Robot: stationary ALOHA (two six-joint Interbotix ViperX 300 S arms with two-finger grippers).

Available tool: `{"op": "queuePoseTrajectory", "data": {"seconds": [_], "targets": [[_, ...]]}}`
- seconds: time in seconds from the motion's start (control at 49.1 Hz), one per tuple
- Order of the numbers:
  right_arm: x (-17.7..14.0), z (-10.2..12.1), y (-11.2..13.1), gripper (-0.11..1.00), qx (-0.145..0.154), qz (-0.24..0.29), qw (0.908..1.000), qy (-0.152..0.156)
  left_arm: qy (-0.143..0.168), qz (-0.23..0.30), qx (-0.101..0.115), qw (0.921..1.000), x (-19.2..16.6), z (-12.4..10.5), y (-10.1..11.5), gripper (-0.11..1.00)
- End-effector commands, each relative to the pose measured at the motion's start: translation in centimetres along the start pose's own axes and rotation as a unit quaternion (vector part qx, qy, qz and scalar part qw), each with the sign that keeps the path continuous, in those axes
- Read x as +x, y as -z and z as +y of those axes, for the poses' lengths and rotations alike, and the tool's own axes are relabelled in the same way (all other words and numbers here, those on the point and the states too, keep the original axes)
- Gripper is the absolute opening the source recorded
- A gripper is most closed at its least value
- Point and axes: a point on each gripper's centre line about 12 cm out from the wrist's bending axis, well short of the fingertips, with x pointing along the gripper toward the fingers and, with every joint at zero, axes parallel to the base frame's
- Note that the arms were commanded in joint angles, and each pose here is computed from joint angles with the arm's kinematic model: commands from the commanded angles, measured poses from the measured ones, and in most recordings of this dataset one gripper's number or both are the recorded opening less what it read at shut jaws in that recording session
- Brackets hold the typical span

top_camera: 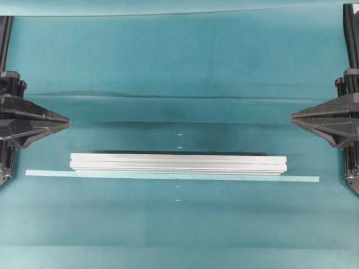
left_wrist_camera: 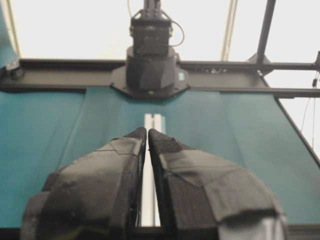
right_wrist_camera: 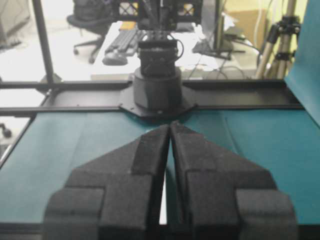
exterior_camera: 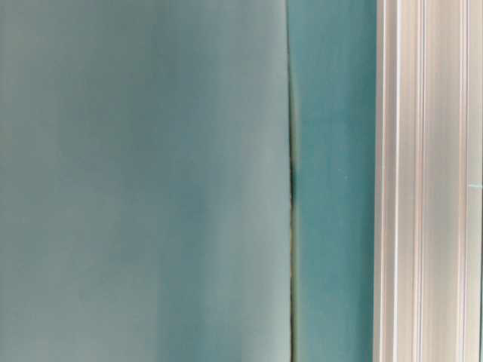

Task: Lift the metal rail with both hands.
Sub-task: 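Move both grippers down onto the silver rail near each end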

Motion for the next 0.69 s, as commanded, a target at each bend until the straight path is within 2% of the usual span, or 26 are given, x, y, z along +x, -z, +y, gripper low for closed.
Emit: {"op": "queuePoseTrajectory", "data": {"seconds": [0.0,0.061,0.143,0.224,0.326,0.509,0.672], "targets": [[0.4,-0.2,-0.3,0.14,0.011,0.000,0.9999,0.006,0.001,0.028,-0.016,0.9995,1.1,0.0,-1.0,0.14],[0.9,-0.5,0.1,0.12,0.041,0.042,0.9982,0.017,-0.001,0.069,-0.026,0.9973,1.8,0.0,-1.0,0.09],[1.4,-0.8,0.8,0.02,0.066,0.122,0.9899,0.028,-0.004,0.123,-0.026,0.9920,2.5,0.0,-1.3,-0.01],[1.8,-0.9,1.5,-0.01,0.071,0.200,0.9766,0.032,-0.006,0.166,-0.023,0.9858,3.0,0.0,-1.6,-0.05],[2.2,-1.1,1.8,-0.02,0.074,0.274,0.9581,0.036,-0.007,0.205,-0.022,0.9784,3.7,0.1,-1.8,-0.05],[3.7,-0.9,2.3,-0.02,0.076,0.364,0.9279,0.032,-0.010,0.282,-0.023,0.9591,4.9,0.1,-0.4,-0.05],[5.1,-0.6,3.9,-0.02,0.074,0.439,0.8949,0.025,-0.011,0.341,-0.022,0.9397,6.1,0.0,1.2,-0.05]]}}
